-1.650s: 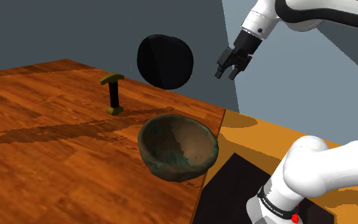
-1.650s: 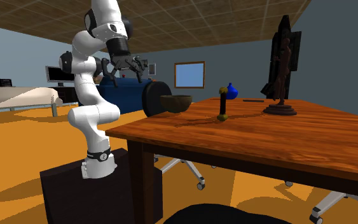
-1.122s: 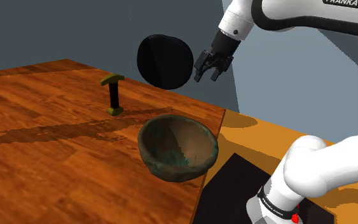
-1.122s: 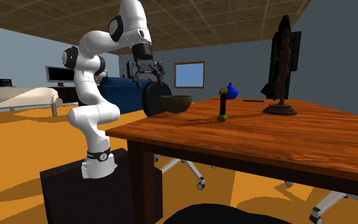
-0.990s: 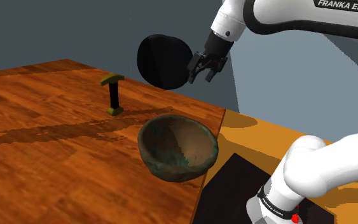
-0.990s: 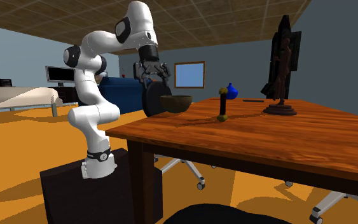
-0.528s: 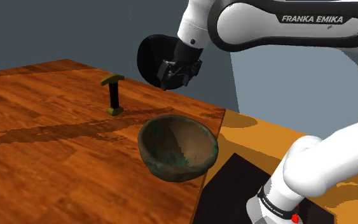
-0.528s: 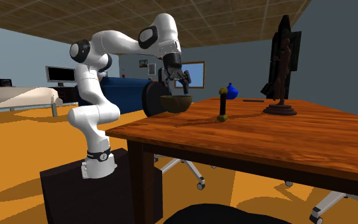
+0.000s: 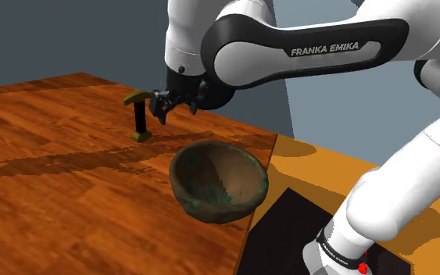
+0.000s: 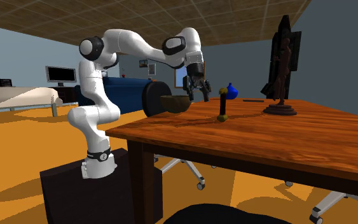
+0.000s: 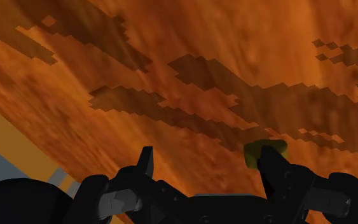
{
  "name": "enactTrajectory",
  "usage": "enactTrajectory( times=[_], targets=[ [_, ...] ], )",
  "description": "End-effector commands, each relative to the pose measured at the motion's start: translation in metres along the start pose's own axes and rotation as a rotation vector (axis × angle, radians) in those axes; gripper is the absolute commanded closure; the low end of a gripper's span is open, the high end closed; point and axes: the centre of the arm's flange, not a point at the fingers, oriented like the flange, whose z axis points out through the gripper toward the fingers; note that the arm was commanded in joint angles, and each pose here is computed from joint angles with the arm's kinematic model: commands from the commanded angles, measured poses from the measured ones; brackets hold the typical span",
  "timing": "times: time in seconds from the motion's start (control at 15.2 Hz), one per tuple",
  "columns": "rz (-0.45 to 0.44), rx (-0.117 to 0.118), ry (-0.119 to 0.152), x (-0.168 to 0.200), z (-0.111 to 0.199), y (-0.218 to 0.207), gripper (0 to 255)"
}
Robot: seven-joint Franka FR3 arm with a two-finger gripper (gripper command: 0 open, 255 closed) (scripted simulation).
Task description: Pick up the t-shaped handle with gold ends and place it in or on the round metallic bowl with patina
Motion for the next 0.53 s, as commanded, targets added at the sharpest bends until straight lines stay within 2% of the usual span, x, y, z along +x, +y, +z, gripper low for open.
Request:
enactTrajectory(
  times=[0.0, 0.33, 0.46],
  targets=[
    [-0.008, -0.022, 0.014, 0.007, 0.009, -0.028, 0],
    [-0.034, -0.081, 0.043, 0.019, 0.035, -0.096, 0],
    [-0.036, -0.085, 0.045, 0.020, 0.042, -0.101, 0]
  ],
)
